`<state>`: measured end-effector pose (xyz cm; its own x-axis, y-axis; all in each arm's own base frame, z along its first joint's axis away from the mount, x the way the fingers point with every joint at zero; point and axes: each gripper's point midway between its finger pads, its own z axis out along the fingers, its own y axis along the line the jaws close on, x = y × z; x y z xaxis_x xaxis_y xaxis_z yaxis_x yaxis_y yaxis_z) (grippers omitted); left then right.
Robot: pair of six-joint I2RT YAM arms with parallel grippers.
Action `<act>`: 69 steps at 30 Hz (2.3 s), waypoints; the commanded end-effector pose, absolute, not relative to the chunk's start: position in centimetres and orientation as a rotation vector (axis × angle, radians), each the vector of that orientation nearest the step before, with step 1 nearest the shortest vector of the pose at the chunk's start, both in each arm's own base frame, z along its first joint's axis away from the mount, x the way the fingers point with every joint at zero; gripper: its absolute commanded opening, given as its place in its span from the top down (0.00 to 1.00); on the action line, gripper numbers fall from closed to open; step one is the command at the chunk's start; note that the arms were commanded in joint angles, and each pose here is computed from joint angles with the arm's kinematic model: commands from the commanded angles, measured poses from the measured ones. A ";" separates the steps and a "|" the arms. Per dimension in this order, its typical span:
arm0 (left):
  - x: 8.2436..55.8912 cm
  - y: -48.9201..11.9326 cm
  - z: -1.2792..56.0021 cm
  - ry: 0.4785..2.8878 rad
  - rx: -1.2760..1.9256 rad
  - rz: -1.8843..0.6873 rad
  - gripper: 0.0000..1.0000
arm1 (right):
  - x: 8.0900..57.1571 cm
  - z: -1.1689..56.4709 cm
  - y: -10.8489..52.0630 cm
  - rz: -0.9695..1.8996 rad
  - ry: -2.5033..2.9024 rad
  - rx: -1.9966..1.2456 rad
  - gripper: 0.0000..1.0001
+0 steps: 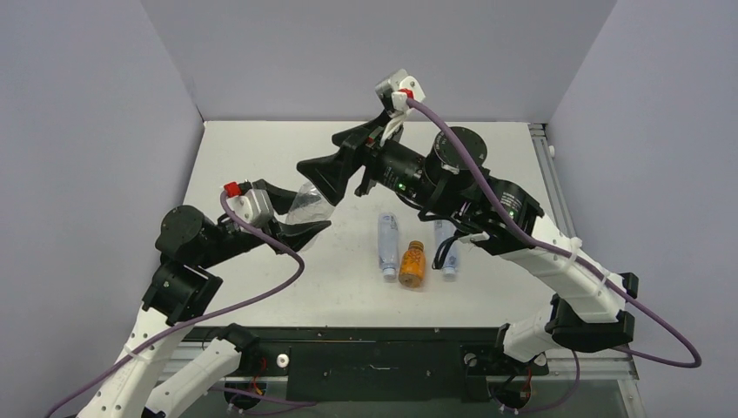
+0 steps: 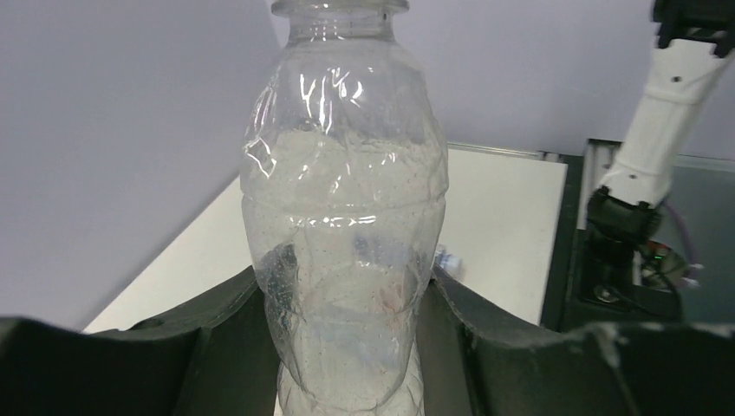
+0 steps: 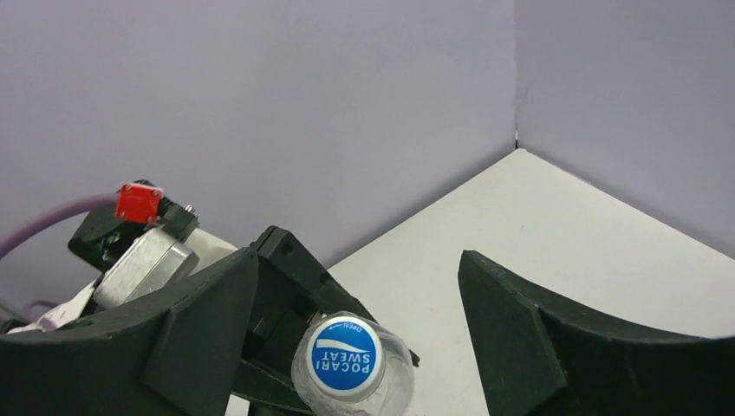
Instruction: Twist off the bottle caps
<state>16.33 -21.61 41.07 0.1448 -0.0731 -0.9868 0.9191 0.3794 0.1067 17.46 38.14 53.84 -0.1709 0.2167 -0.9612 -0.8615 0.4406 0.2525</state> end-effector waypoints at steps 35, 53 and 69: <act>14.5 -22.0 44.0 1.161 0.871 -1.016 1.00 | 11.8 57.0 35.8 1.219 1.163 -0.917 1.00; 17.7 -21.0 43.5 1.170 0.814 -0.831 1.00 | 19.6 56.4 33.2 0.988 1.374 -0.549 0.19; 20.9 -18.8 42.2 1.192 0.759 -0.580 1.00 | 20.3 53.4 38.8 1.003 1.528 -0.551 0.46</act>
<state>20.53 -19.68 41.30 0.2331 -0.0166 -0.9723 0.7915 0.5842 0.1798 20.99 39.51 51.28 -0.2214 0.1284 -0.9667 -0.8047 0.5359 0.2555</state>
